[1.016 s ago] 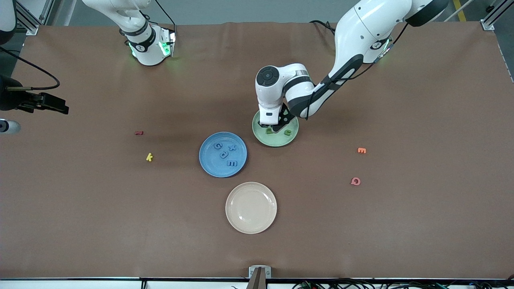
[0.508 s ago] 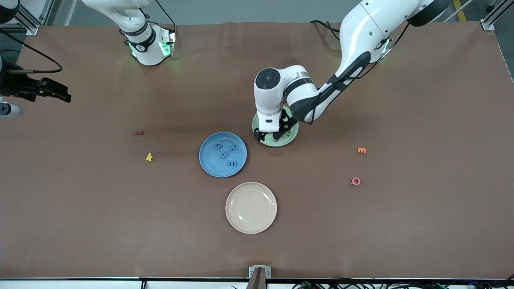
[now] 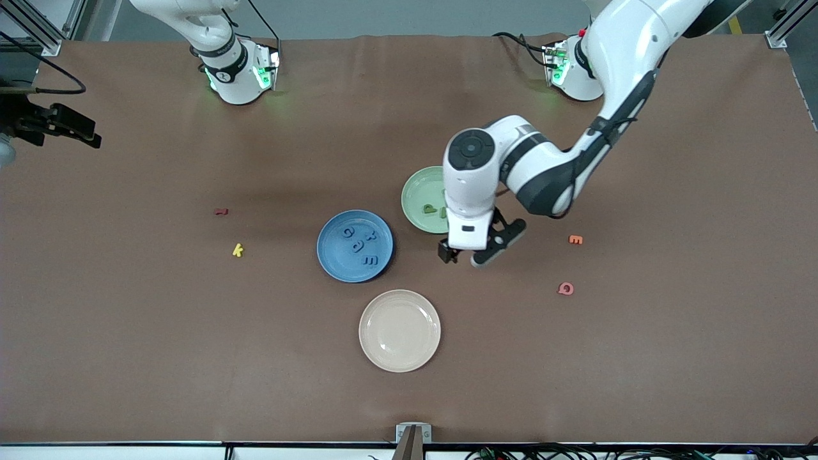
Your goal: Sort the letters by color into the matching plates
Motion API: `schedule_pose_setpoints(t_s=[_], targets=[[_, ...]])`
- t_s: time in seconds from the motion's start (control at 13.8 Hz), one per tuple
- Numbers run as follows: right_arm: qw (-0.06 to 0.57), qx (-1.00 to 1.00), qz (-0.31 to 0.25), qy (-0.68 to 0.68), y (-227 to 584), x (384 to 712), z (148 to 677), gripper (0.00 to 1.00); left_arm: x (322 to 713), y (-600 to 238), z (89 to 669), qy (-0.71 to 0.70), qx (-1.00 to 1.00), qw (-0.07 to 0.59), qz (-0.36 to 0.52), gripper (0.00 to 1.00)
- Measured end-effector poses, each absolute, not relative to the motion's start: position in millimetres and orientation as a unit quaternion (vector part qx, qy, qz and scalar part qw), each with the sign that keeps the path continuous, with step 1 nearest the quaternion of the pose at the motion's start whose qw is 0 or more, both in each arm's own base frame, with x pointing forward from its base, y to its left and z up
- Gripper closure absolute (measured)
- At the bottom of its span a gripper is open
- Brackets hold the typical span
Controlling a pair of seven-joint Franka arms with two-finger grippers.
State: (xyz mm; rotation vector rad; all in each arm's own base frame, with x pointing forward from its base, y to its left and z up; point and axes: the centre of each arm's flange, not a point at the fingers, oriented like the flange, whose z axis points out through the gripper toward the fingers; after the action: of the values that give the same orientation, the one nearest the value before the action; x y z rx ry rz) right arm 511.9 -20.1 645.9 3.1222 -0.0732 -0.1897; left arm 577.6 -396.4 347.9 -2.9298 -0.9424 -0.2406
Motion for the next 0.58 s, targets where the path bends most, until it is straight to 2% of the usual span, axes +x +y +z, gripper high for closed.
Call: schedule_pose_setpoints(t_s=[0.29,0.58], targets=[[0.005,0.999,-0.047,-0.023,-20,493,663,0.00,630,-314,403,-0.269,-0.957,0.038,-0.105,0.00],[0.005,0.999,-0.045,-0.021,-18,486,665,0.00,641,-264,453,-0.226,-0.965,0.064,-0.115,0.00]])
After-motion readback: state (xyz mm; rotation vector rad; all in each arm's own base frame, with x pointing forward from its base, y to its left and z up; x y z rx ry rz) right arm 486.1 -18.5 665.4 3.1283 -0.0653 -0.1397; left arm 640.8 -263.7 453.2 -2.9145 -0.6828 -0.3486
